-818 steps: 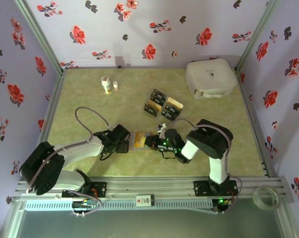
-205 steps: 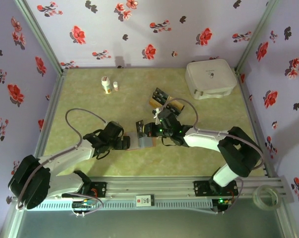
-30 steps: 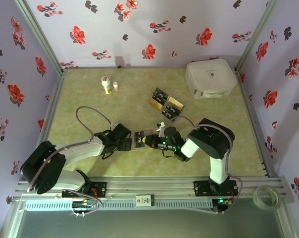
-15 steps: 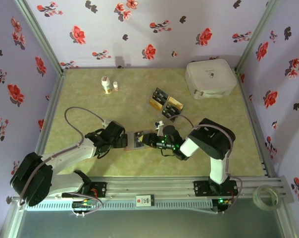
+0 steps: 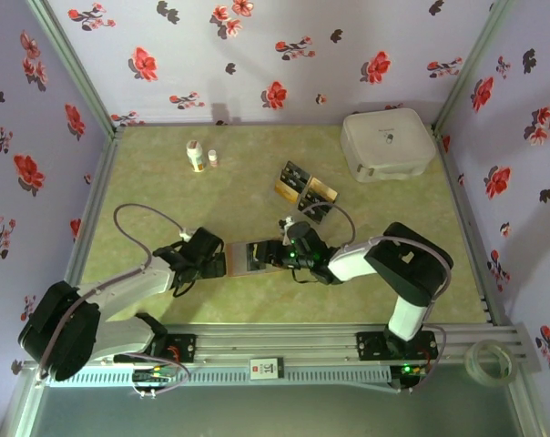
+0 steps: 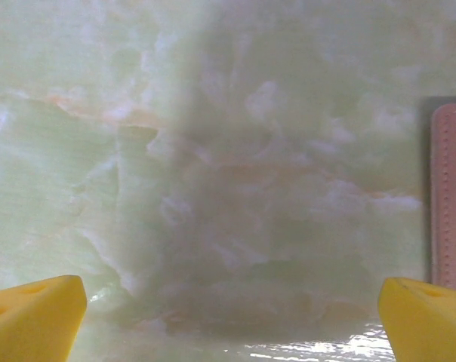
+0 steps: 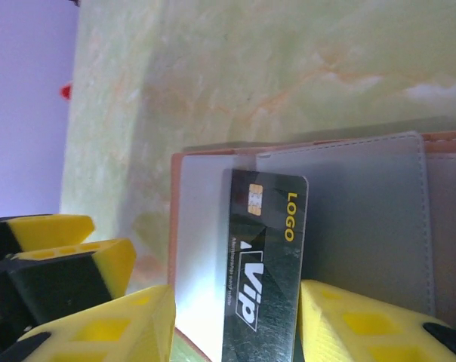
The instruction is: Put the credit cards into the card holder
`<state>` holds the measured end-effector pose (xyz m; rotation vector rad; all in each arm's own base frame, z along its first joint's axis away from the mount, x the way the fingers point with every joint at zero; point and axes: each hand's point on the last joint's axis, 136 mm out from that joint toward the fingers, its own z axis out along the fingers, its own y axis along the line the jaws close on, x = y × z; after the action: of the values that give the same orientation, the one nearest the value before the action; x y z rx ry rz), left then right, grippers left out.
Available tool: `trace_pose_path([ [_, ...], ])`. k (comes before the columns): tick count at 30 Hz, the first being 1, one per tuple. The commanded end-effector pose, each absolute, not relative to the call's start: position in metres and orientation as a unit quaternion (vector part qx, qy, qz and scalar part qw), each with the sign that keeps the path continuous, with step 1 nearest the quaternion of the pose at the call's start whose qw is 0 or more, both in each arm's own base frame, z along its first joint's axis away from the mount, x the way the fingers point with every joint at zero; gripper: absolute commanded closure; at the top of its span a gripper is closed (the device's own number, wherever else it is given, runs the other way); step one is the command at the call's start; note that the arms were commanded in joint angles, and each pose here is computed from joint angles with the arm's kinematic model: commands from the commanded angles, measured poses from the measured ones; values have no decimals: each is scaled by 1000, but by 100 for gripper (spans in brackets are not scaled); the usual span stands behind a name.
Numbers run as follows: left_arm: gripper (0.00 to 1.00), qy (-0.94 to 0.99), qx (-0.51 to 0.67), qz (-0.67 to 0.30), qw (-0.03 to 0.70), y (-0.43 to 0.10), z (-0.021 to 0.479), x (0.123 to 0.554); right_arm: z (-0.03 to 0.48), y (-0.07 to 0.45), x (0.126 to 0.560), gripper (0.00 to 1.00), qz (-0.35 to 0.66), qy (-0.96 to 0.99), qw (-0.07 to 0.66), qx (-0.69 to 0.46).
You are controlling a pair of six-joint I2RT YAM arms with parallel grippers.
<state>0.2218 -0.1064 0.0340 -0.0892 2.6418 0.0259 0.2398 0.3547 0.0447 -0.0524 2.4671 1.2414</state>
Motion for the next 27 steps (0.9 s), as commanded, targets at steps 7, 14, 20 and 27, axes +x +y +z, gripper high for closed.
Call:
trace_pose_path([
  [7, 0, 969, -40, 6, 244, -108, 32, 229, 42, 339, 247, 49, 323, 925, 196, -40],
  [14, 0, 971, -39, 7, 235, -111, 27, 230, 55, 333, 255, 49, 288, 933, 208, -60],
  [20, 0, 973, -36, 11, 229, -112, 25, 232, 48, 321, 260, 73, 235, 948, 202, -76],
  [27, 0, 974, -29, 18, 222, -114, 23, 235, 38, 323, 262, 91, 215, 953, 191, -90],
])
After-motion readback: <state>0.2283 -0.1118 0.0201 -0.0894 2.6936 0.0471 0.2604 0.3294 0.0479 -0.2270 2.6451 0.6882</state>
